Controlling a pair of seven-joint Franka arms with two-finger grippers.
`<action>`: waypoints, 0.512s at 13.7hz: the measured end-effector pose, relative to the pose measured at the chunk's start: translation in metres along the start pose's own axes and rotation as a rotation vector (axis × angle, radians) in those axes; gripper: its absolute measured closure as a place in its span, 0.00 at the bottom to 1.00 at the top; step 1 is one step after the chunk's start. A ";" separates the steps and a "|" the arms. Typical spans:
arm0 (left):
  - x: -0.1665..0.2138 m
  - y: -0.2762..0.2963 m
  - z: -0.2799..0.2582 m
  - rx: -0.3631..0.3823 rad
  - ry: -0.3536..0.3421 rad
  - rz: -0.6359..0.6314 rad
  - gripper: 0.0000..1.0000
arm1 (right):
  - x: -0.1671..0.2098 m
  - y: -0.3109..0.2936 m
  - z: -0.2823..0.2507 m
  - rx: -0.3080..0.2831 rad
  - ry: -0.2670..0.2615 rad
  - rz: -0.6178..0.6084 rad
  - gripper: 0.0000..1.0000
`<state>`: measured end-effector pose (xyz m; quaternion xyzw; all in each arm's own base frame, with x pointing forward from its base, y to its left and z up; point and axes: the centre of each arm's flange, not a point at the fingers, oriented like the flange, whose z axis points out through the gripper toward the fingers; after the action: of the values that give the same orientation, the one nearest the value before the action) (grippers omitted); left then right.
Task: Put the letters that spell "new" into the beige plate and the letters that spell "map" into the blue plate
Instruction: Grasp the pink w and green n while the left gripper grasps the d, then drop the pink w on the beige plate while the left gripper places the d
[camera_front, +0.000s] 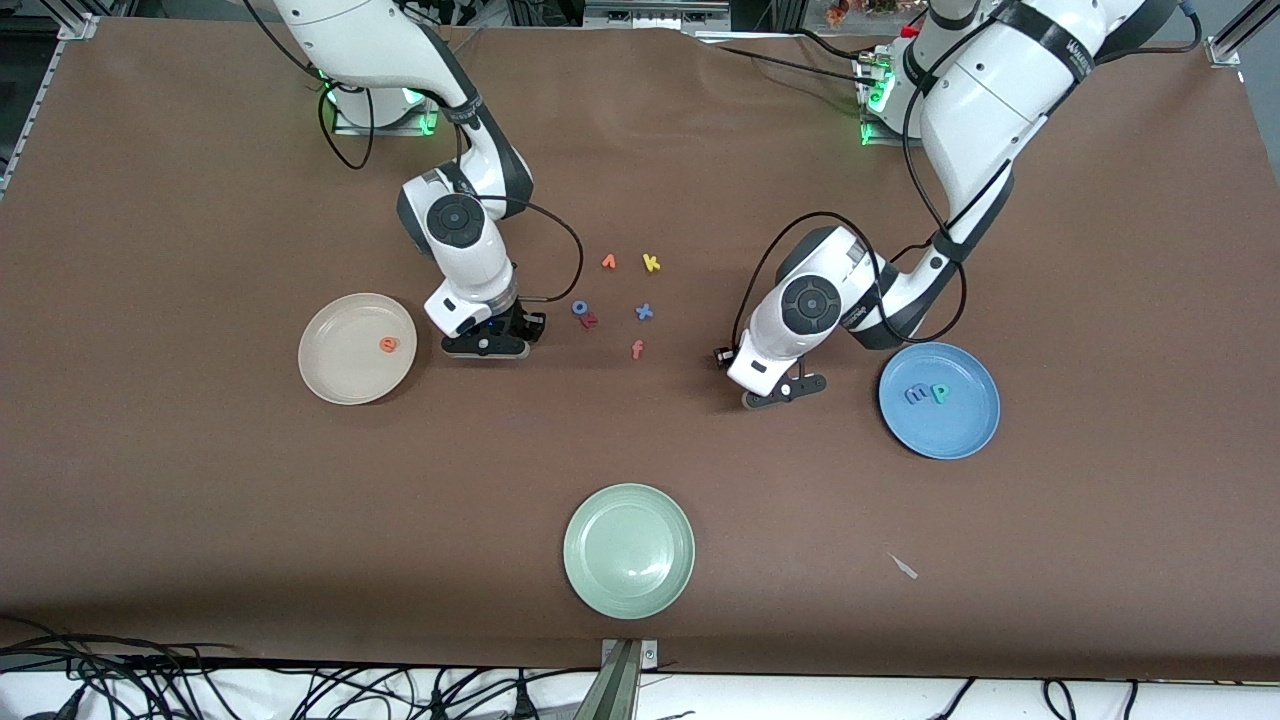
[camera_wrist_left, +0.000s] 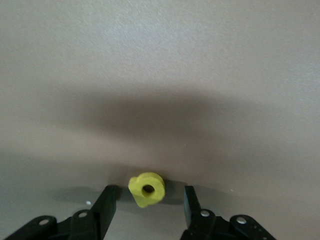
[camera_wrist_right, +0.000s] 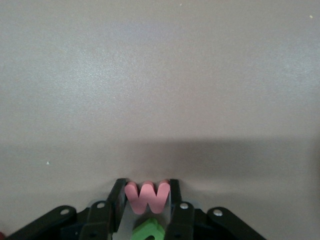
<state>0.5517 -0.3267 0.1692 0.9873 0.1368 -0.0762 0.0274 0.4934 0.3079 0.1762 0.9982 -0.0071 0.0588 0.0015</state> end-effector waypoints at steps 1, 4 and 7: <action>0.001 -0.001 0.000 0.006 0.008 0.006 0.44 | 0.002 0.003 0.000 -0.003 0.002 -0.008 0.61; 0.002 -0.001 -0.001 0.010 0.016 0.015 0.46 | 0.022 0.029 -0.008 -0.045 -0.015 -0.059 0.61; 0.002 -0.001 -0.001 0.010 0.018 0.015 0.48 | 0.049 0.069 -0.041 -0.091 -0.049 -0.155 0.61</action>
<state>0.5533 -0.3251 0.1701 0.9890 0.1292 -0.0679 0.0220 0.5365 0.2383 0.2229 0.9959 0.0673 0.0336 0.0512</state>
